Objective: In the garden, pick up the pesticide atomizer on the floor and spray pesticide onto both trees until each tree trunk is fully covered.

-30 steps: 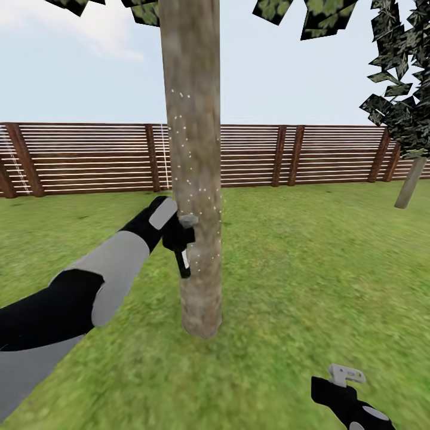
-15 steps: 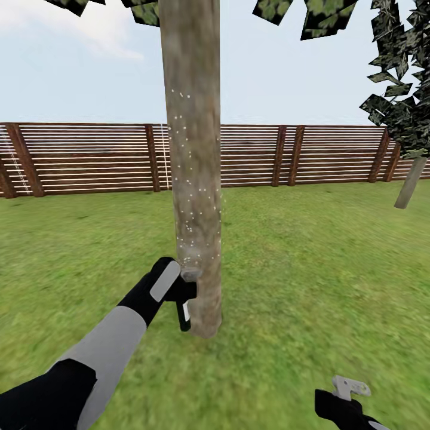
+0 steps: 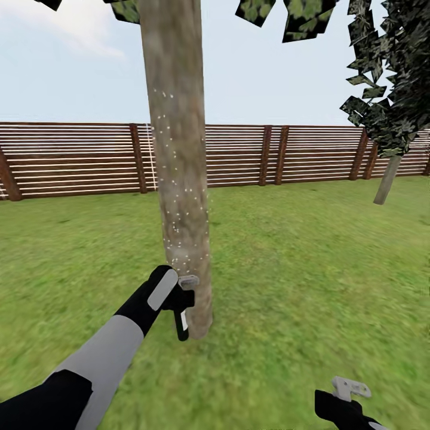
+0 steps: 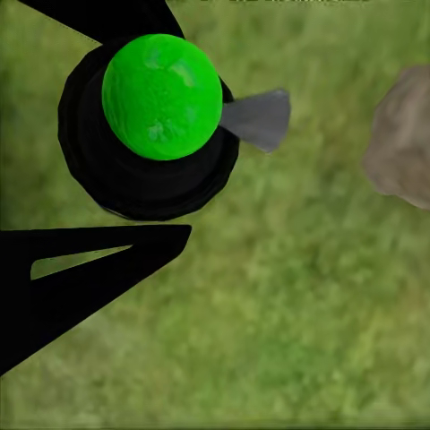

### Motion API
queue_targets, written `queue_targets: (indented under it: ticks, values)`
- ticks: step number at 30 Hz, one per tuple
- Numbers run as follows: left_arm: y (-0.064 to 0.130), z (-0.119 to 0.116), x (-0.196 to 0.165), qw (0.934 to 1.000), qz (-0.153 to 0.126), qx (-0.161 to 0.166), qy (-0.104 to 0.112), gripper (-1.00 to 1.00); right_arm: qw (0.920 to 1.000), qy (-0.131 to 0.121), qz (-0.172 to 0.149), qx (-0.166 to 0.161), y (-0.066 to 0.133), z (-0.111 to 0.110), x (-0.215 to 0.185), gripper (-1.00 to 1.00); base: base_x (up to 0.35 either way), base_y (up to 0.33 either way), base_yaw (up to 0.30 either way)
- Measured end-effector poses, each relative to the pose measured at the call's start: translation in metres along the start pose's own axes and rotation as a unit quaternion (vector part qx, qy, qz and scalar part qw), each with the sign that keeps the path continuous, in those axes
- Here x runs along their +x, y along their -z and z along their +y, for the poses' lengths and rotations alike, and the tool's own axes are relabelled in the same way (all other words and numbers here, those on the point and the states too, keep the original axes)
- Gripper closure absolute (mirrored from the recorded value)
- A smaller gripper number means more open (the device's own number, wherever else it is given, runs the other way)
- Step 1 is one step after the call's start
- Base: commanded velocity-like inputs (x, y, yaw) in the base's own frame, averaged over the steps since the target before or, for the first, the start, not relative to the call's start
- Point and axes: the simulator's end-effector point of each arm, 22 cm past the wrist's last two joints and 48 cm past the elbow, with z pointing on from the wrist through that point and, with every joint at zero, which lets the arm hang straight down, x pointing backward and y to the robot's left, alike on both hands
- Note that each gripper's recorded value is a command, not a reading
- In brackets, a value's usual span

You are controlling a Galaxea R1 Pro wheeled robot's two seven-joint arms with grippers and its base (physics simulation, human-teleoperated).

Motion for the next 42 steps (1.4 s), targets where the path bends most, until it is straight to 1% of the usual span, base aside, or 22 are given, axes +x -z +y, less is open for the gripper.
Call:
queue_targets:
  ticks: [5, 7, 10, 16, 26, 31, 38, 42]
  values:
    - [0.0, 0.0, -0.001, 1.0, -0.002, 0.0, 0.001, 1.0, 1.0, 0.0, 0.0, 0.0, 0.0, 0.0, 0.0, 1.0, 0.0, 0.307, -0.042]
    - [0.0, 0.0, -0.005, 0.9999, -0.013, 0.0, 0.007, 1.0, 1.0, 0.0, 0.001, 0.0, 0.0, -0.001, 0.001, 1.0, 0.0, 0.329, -0.171]
    - [0.0, -0.002, -0.007, 0.9998, -0.017, 0.003, 0.01, 1.0, 1.0, 0.0, 0.003, 0.001, 0.001, -0.002, 0.004, 1.0, 0.0, 0.331, -0.193]
    - [0.0, -0.002, -0.008, 0.9997, -0.02, 0.003, 0.012, 1.0, 1.0, 0.0, 0.003, 0.001, 0.001, -0.002, 0.004, 1.0, 0.0, 0.333, -0.063]
    - [0.0, -0.002, -0.009, 0.9997, -0.021, 0.003, 0.013, 1.0, 1.0, 0.0, 0.003, 0.001, 0.001, -0.003, 0.004, 1.0, 0.0, 0.335, -0.207]
    - [0.0, -0.001, -0.012, 0.9994, -0.03, 0.003, 0.018, 1.0, 1.0, 0.0, 0.003, 0.001, 0.001, -0.002, 0.004, 1.0, 0.0, 0.335, -0.041]
    - [0.0, -0.002, -0.013, 0.9994, -0.03, 0.003, 0.018, 1.0, 1.0, 0.0, 0.003, 0.001, 0.001, -0.002, 0.004, 1.0, -0.037, 0.335, -0.17]
    - [0.0, -0.002, -0.012, 0.9994, -0.031, 0.0, 0.013, 1.0, 1.0, 0.001, -0.001, -0.002, 0.002, 0.0, 0.0, 1.0, -0.088, 0.335, -0.049]
